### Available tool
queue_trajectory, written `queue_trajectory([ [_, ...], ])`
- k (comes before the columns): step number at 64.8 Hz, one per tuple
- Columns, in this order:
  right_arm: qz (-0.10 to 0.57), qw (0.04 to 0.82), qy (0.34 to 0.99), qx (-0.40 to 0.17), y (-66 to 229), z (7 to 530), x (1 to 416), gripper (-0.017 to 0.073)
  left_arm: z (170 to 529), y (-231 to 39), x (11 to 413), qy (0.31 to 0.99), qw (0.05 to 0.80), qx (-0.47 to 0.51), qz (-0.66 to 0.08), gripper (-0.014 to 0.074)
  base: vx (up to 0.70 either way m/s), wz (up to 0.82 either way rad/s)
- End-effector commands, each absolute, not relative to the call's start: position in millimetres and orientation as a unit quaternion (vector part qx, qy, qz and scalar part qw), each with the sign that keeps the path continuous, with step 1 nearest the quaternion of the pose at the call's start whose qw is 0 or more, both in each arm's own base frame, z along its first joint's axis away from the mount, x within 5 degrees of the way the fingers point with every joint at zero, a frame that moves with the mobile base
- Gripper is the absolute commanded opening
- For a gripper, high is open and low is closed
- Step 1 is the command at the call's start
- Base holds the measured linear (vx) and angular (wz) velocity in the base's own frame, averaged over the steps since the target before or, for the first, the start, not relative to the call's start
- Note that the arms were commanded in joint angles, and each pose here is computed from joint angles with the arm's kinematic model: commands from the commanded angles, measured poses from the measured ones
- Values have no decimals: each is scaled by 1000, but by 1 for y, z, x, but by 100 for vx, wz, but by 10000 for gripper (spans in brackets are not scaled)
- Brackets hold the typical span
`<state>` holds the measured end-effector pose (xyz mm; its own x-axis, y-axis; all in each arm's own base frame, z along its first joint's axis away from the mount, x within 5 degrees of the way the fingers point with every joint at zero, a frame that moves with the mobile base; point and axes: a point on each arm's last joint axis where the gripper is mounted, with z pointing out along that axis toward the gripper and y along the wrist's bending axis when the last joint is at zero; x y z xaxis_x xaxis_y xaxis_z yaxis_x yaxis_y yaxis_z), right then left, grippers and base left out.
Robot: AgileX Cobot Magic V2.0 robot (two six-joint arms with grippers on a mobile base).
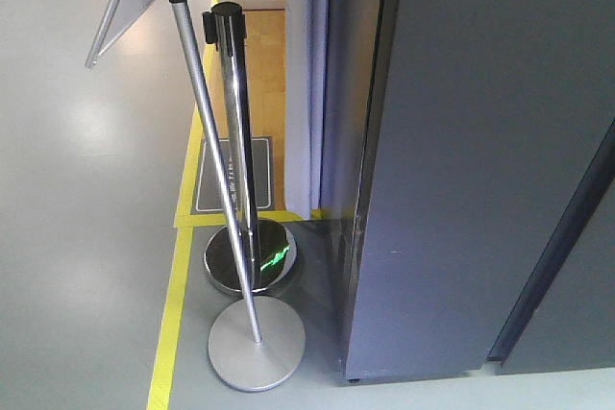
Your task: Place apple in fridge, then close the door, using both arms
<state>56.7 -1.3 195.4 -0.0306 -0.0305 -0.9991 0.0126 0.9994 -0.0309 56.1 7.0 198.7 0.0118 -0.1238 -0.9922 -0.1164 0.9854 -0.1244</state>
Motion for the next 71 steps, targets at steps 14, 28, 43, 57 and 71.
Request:
queue_trajectory([
  [14,-13,729,685,-11,0,203,56,-2,197,6,56,682,726,-82,-10,-6,0,0],
  [28,-13,729,685,-11,0,203,56,-2,197,6,56,682,726,-82,-10,-6,0,0],
  [43,-13,729,685,-11,0,203,56,-2,197,6,56,682,726,-82,-10,-6,0,0],
  [57,-13,729,685,-11,0,203,56,-2,197,6,56,682,726,-82,-10,-6,0,0],
  [71,-14,729,685,-12,0,203,56,-2,197,6,56,682,726,-82,-10,-6,0,0],
])
